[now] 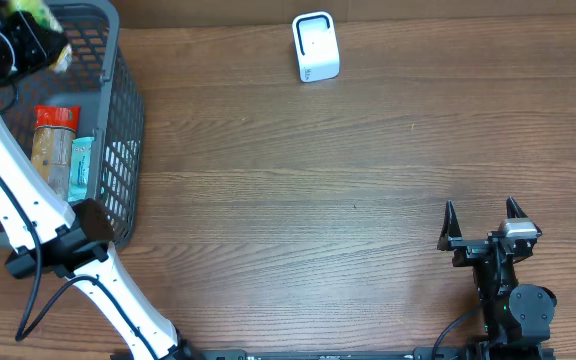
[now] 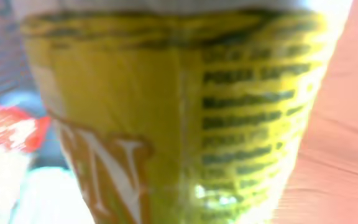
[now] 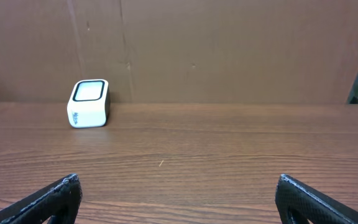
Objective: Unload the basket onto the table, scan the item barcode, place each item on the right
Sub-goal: 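Lift the snack bag out and carry it toward the white scanner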
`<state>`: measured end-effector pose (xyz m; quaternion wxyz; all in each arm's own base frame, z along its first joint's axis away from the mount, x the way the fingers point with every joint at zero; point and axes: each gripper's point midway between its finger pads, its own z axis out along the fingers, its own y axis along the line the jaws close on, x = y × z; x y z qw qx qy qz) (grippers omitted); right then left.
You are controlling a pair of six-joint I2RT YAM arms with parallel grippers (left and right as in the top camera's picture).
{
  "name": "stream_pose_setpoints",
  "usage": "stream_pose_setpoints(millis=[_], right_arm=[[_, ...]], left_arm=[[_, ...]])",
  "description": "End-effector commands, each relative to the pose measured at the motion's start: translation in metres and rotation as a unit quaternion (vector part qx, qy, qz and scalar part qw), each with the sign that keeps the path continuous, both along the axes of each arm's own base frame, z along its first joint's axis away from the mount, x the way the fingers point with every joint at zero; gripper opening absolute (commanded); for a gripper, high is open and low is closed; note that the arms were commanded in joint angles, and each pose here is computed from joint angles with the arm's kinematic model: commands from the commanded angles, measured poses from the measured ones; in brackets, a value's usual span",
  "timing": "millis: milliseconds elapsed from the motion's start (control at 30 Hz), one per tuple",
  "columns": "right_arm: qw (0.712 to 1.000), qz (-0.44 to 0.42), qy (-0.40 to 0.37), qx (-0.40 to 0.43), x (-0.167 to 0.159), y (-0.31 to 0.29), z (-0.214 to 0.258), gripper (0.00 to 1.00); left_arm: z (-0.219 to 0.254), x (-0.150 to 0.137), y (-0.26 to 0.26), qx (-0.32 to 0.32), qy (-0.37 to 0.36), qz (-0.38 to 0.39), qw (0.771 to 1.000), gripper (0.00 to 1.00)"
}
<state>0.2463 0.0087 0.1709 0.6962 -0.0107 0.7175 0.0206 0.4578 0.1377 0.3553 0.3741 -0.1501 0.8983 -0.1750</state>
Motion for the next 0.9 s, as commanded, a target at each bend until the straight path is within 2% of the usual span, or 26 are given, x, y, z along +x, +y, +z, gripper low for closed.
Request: stream_pose_setpoints(millis=[0,100,233,367,500,633,867], right_arm=[[1.0,-0.006,-0.003,-0.002,0.0,-0.002,-0.001,1.0],[1.0,-0.006,-0.003,-0.002,0.0,-0.002,-0.001,1.0],[1.0,-0.006,-0.003,-0.002,0.0,-0.002,-0.001,1.0],[1.0,-0.006,-0.003,-0.002,0.0,-0.002,-0.001,1.0],[1.0,-0.006,-0.003,-0.002,0.0,-0.002,-0.001,1.0],[1.0,-0.006,-0.003,-0.002,0.0,-0.002,-0.001,1.0],[1.0,-0.006,-0.003,-0.002,0.0,-0.002,-0.001,1.0]], left_arm=[[0.06,-0.011,-0.054,-0.07,-0.1,-0.099,0.988,0.07],[0.076,-0.018,-0.081,-0.109,-0.119,-0.145,0.976,0.05],[0.093,-0.027,-0.14,-0.17,-0.137,-0.243,0.945,0.04],[0.089,-0.029,-0.203,-0.167,-0.119,-0.304,0.931,0.05],[0.055,-0.022,-0.257,-0.101,-0.051,-0.287,0.951,0.08],[0.001,-0.017,-0.306,0.022,0.029,-0.247,0.968,0.07],[-0.087,-0.009,-0.356,0.164,0.125,-0.166,0.964,0.06]])
